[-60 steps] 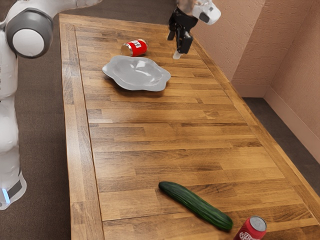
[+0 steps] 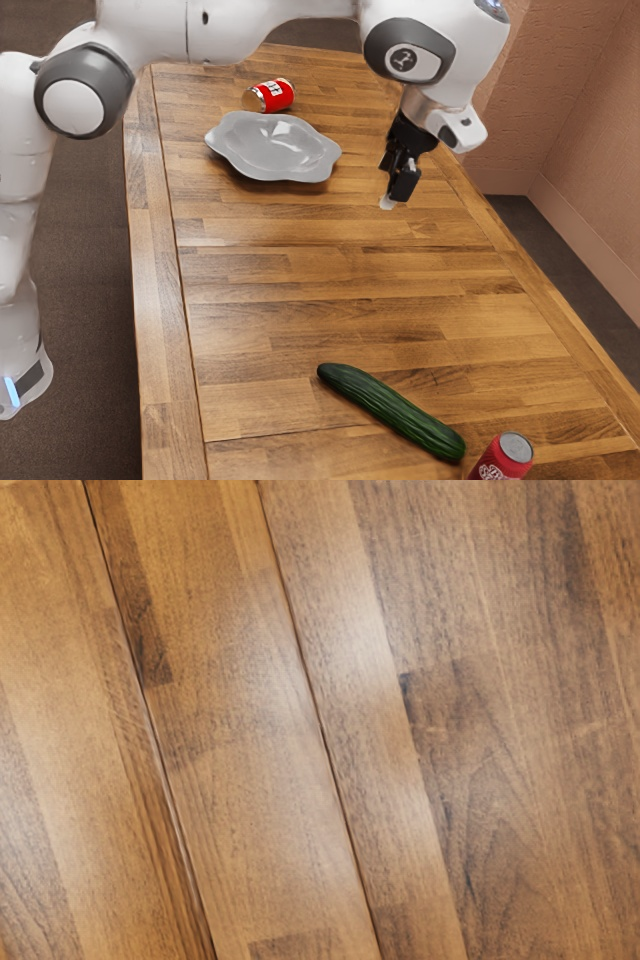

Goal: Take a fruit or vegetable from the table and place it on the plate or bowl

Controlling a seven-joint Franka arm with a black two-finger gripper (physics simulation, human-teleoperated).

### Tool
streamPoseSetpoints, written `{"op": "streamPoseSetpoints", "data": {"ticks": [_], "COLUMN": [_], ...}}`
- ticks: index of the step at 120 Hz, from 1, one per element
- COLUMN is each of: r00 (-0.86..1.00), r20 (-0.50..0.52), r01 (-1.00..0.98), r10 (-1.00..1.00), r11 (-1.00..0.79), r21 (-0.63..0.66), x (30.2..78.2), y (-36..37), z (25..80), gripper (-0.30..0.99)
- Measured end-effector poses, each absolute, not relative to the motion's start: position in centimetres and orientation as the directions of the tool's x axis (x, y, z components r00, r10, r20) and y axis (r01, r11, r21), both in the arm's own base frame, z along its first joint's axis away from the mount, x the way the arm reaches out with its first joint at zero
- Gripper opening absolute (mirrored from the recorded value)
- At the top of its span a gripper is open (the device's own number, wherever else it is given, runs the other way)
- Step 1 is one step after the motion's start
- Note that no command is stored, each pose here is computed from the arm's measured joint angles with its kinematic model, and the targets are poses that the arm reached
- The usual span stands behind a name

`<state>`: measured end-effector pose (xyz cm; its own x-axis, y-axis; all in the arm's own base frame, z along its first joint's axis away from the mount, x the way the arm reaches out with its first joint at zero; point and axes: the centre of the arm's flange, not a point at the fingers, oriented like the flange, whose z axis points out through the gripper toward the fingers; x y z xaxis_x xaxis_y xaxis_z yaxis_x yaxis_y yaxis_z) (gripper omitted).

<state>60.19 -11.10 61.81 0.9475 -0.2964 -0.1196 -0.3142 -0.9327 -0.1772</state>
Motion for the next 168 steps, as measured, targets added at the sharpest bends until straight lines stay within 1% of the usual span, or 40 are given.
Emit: {"op": "streamPoseSetpoints", "data": {"ticks": [6, 15, 27, 46, 53, 68, 86, 113, 134, 149, 168], "r00": [0.925, 0.871, 0.812, 0.754, 0.722, 0.682, 0.664, 0.657, 0.667, 0.662, 0.667], "r20": [-0.129, -0.120, -0.084, -0.070, -0.056, -0.059, -0.077, -0.054, -0.018, -0.032, -0.042], "r01": [-0.375, -0.487, -0.582, -0.654, -0.690, -0.729, -0.743, -0.749, -0.745, -0.748, -0.743], "r10": [-0.357, -0.476, -0.578, -0.653, -0.690, -0.729, -0.744, -0.752, -0.745, -0.749, -0.744], "r11": [-0.912, -0.869, -0.813, -0.756, -0.724, -0.684, -0.668, -0.659, -0.667, -0.663, -0.668], "r21": [-0.166, -0.090, -0.030, 0.012, 0.025, 0.036, 0.049, 0.069, 0.019, 0.028, 0.042], "x": [61.3, 62.0, 61.9, 61.2, 60.0, 57.8, 55.4, 54.1, 56.0, 57.3, 58.0], "y": [-13.3, -17.5, -21.6, -25.0, -27.3, -30.3, -32.0, -34.0, -33.0, -32.7, -32.1], "z": [59.6, 57.0, 55.4, 51.9, 51.5, 50.2, 48.2, 46.7, 47.5, 45.3, 43.8], "gripper": [0.69, 0.69, 0.69, 0.69, 0.69, 0.69, 0.69, 0.69, 0.69, 0.69, 0.69]}}
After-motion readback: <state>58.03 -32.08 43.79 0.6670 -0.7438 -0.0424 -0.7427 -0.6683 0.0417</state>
